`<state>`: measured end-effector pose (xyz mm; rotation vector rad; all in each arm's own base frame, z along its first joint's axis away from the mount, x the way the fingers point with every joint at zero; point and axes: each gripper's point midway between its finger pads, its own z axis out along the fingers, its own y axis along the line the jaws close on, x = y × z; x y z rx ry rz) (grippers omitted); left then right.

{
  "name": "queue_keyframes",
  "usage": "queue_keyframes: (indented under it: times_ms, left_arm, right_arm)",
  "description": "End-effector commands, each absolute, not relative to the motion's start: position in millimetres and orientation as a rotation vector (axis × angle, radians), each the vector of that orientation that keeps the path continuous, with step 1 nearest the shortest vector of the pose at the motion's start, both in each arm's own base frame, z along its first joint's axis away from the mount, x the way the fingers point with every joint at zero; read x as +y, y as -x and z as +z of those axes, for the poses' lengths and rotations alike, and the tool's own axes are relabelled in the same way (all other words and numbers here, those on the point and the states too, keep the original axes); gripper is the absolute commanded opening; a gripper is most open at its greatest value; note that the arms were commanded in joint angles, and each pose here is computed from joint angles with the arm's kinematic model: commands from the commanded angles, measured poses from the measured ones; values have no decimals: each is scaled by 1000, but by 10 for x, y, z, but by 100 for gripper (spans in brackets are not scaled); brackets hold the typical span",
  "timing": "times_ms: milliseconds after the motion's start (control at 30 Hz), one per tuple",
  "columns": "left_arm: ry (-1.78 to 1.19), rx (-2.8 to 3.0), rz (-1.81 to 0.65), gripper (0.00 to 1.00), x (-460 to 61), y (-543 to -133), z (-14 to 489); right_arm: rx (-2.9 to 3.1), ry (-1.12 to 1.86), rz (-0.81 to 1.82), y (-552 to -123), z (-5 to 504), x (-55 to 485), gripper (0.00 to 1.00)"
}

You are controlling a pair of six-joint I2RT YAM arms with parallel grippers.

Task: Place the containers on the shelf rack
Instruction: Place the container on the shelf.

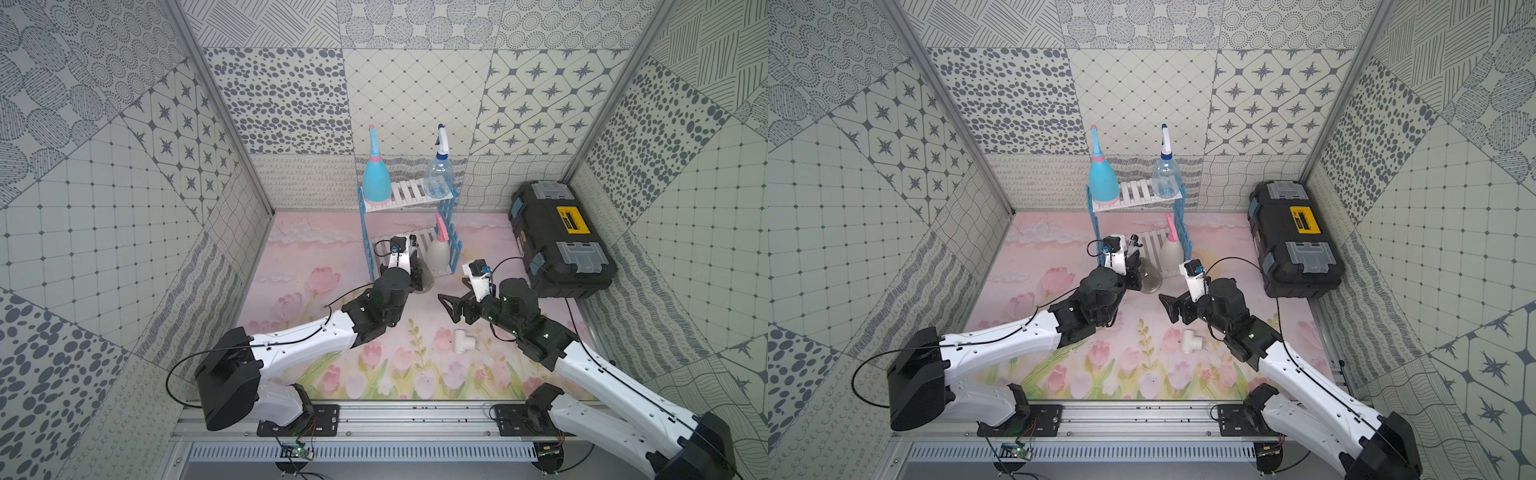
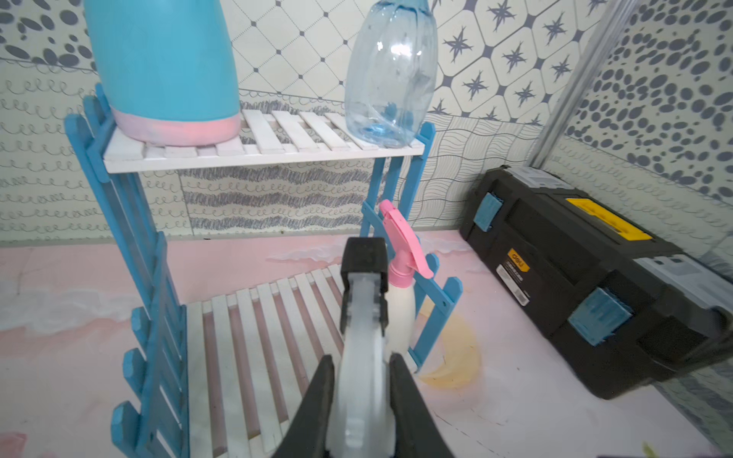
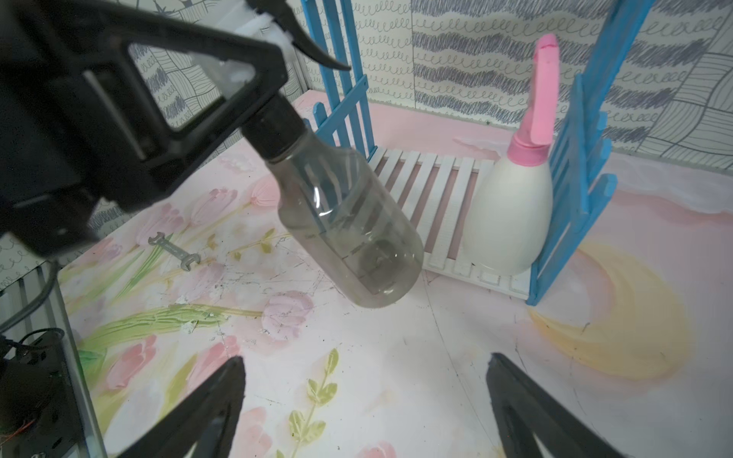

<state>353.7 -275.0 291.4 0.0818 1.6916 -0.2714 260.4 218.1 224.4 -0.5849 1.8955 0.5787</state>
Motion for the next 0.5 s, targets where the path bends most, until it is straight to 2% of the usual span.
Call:
queue_keyframes:
  times_ms: [0,200,467]
  left_arm:
    - [-67,1729,-13,7,-2487,-3827,2872]
    - [0,1795,73,7,-2399,-4186,2706]
    - [44,1859,130,7,-2304,-4466,2507]
  right_arm:
    - [1750,604,528,-2698,2508,2257,97]
    - [1752,592,512,-2705,2441,2245,97]
    - [1752,573,473,-2707,2391,2163,97]
